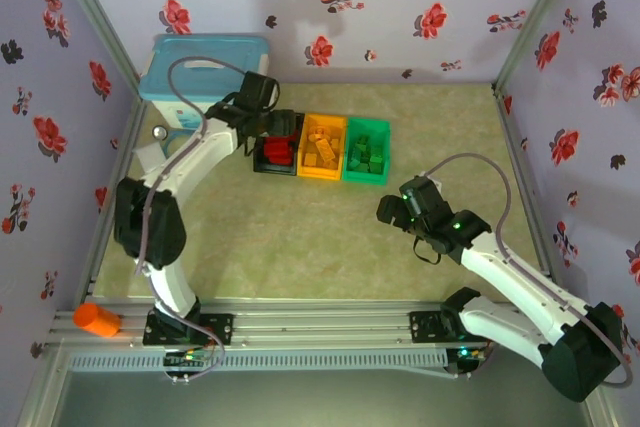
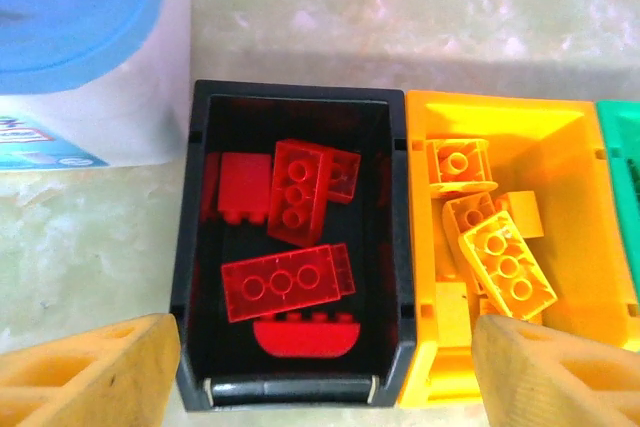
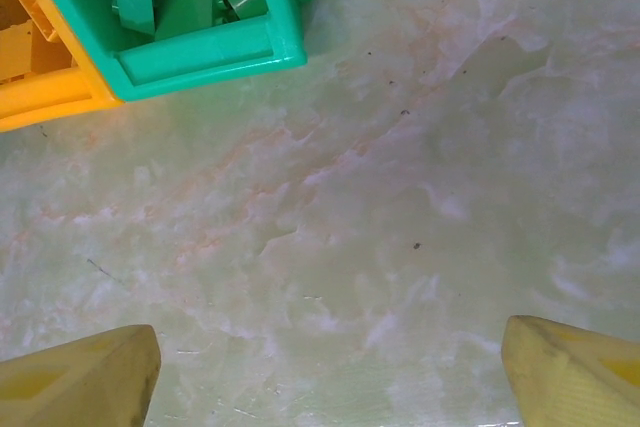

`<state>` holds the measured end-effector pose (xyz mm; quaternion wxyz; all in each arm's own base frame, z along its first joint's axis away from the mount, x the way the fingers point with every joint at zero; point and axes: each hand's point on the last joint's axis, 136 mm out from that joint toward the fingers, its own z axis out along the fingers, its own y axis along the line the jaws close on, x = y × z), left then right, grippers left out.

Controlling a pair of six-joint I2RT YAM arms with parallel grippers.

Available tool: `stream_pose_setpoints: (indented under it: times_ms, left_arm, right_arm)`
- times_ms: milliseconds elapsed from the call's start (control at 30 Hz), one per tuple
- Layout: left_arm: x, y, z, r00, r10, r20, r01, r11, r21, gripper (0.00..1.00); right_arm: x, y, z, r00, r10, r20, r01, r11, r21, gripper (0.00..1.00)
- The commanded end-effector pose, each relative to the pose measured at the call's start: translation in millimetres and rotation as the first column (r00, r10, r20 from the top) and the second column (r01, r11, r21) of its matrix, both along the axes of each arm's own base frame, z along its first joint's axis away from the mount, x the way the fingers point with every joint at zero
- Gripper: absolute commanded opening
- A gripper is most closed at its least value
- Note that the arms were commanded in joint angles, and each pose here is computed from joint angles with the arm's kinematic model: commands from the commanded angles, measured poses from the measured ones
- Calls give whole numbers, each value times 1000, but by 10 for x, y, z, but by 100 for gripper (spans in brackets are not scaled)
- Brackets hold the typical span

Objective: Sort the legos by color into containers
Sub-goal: Place the lego in the container, then reset both arms

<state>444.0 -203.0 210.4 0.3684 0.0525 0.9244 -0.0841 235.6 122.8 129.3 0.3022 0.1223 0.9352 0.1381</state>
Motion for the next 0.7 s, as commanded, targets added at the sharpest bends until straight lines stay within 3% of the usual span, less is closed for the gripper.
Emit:
stream_pose_setpoints:
  times_ms: [0,267,400,567,633,667]
  left_arm:
    - [-129,78,313,995,-6,100,9,999,-36,78]
    - [-563,427,523,982,9,188,-10,1000,7,80]
    - [-748,624,697,967,18,253,-31,998,46,83]
    - [-995,855,937,932,30,361,-59,996,68,86]
    - [-1116,958,1006,909,31,416,-69,995,77,91]
    - [-1161,1011,1025,898,38,439,-82,993,80,99]
  right_arm:
    - [39,-109,91,999,-23,25,24,998,-51,90]
    - [172,-190,525,994,55,99,-35,980,-195,92]
    - [232,-347,827,986,62,155,-12,953,-303,96]
    - [250,-439,1114,963,87,254,5,939,-343,99]
    - [240,-458,1234,939,111,325,7,941,-339,99]
    - [229,-473,1279,928,117,354,11,941,-338,99]
